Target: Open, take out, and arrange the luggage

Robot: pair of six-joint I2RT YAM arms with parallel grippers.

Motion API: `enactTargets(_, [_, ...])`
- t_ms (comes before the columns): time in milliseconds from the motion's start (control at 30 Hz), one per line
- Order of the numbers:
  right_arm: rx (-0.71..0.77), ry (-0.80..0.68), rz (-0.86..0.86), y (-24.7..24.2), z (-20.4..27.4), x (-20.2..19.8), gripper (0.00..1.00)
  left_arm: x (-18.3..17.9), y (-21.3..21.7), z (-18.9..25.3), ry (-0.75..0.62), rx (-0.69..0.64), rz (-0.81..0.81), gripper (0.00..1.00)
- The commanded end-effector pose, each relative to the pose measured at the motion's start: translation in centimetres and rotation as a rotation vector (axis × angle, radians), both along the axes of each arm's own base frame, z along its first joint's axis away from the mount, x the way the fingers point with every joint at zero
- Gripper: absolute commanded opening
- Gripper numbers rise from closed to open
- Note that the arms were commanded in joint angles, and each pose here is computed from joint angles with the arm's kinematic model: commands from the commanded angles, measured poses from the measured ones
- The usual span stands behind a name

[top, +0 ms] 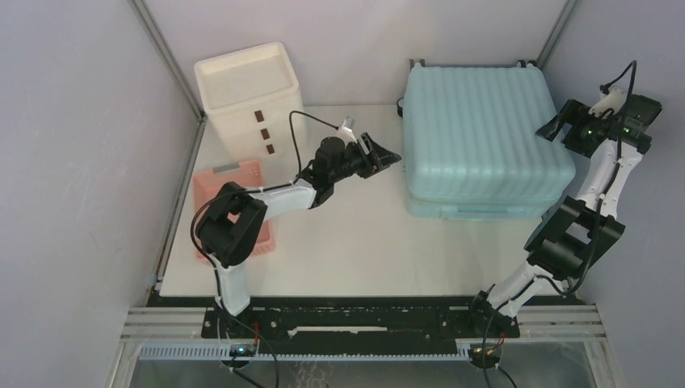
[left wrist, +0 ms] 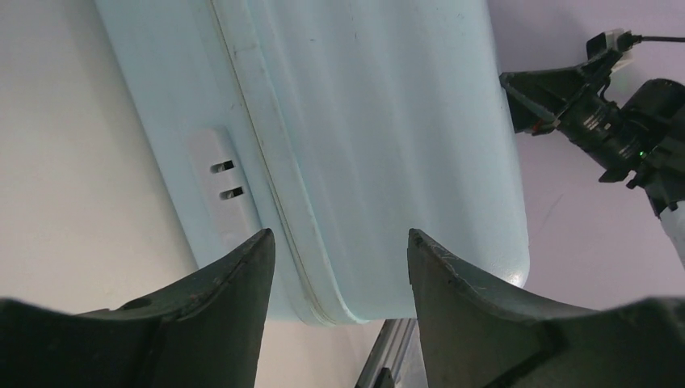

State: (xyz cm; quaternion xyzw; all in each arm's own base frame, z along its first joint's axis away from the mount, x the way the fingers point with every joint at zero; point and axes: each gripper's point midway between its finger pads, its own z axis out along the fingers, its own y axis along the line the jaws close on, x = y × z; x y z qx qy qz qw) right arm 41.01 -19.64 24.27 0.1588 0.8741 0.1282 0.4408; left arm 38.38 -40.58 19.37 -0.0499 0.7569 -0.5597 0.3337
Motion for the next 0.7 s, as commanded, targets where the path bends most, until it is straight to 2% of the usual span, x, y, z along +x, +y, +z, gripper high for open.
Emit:
enactTargets(0, [0.082, 0.03, 0.13, 4.7, -1.6, -1.5, 0.95, 2.0, 0.3, 3.7, -0.094, -0.053, 0.048, 0.65])
enactTargets(167, [0.175, 0.051, 0.273, 11.5, -2.2, -5.8, 0.91, 2.1, 6.2, 3.6, -0.13, 0.032, 0.184, 0.65])
enactTargets(333, [0.244, 0.115, 0.386, 17.5, -3.0, -10.4, 0.89, 0.8, 12.0, 4.5, -0.205, 0.151, 0.27, 0.65])
enactTargets(500, [0.251, 0.159, 0.539, 23.4, -2.9, -13.9, 0.89, -1.5, 15.1, 5.9, -0.295, 0.284, 0.294, 0.66])
enactTargets(667, [0.192, 0.137, 0.721, 28.1, -2.4, -16.0, 0.93, -3.9, 16.7, 8.4, -0.426, 0.316, 0.285, 0.66])
